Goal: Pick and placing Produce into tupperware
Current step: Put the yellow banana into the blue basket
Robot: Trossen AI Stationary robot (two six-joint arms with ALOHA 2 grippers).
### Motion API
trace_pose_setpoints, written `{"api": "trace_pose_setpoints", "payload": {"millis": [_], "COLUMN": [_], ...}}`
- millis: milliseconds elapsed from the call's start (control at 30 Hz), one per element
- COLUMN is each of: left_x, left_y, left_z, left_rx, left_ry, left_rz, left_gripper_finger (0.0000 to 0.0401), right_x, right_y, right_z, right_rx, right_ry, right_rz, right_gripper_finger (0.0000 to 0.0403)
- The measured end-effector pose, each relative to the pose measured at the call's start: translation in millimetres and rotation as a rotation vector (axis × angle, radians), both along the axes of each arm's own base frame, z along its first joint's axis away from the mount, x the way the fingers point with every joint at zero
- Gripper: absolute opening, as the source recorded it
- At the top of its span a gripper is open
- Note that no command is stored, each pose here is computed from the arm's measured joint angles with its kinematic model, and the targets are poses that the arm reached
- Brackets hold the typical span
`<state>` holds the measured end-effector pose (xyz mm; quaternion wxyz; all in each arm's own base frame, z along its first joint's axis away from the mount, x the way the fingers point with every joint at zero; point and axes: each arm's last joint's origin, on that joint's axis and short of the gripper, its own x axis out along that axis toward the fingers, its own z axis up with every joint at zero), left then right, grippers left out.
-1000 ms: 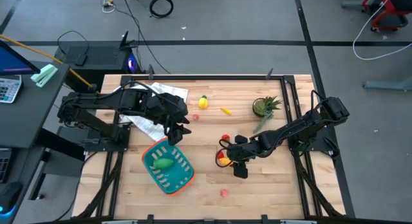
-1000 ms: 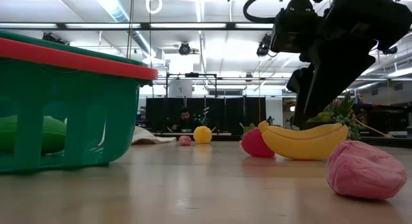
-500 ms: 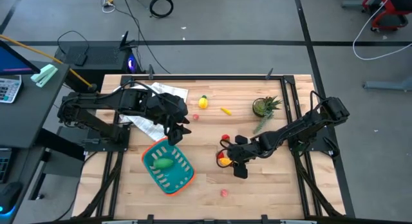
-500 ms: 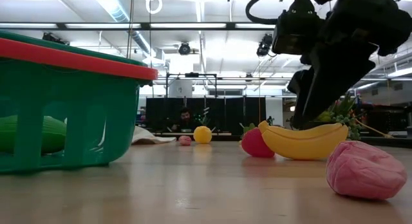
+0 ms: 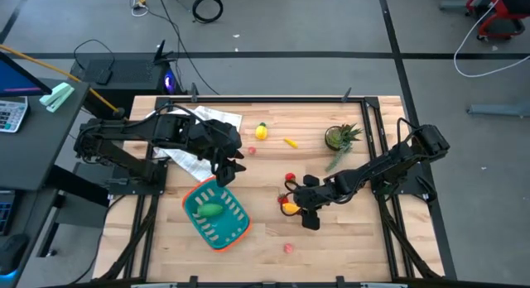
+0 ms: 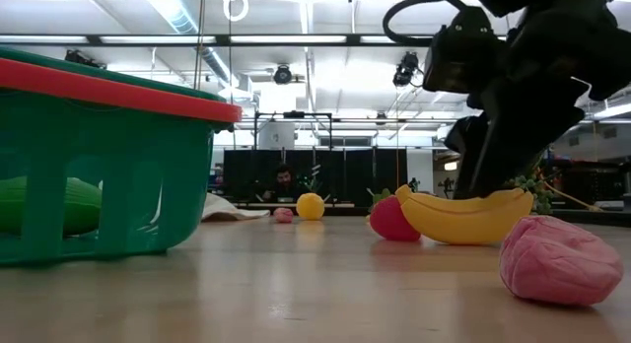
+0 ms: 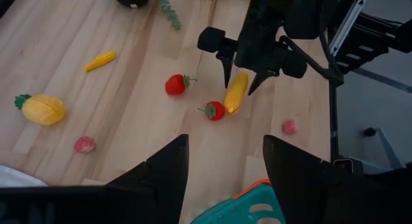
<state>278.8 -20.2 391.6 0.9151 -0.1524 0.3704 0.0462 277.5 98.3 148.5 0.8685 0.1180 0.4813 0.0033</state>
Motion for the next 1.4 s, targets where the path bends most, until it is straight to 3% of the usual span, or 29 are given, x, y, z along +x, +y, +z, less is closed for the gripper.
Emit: {"api": "trace_pose_setpoints", "payload": {"millis": [267, 633, 867, 1000, 1200, 1400], "left_x": [0, 1, 2, 2, 1, -5], "left_y": [0, 4, 4, 4, 7, 14], "left_z": [0, 1, 1, 1, 5, 25], "left_rx": [0.01, 0.008, 0.008, 0.002, -0.039, -0.037], "left_ry": [-0.004, -0.018, -0.02, -0.021, -0.051, -0.115], "left_rz": [0.011, 0.025, 0.026, 0.031, 0.079, 0.095], "left_gripper_finger": [0.0205, 0.0207, 0.0199, 0.0197, 0.0196, 0.019], "right_x": [7, 21, 19, 19, 25, 44], "right_y": [13, 14, 14, 13, 9, 5], "right_z": [-26, -28, -28, -25, 12, 79], "right_rx": [0.005, -0.019, -0.019, 0.033, 0.144, 0.138], "right_ry": [0.028, 0.013, 0.033, 0.033, -0.109, -0.347], "right_rz": [0.025, 0.008, 0.009, -0.046, -0.121, -0.052], "right_gripper_finger": [0.0233, 0.0229, 0.0196, 0.0163, 0.014, 0.0172]}}
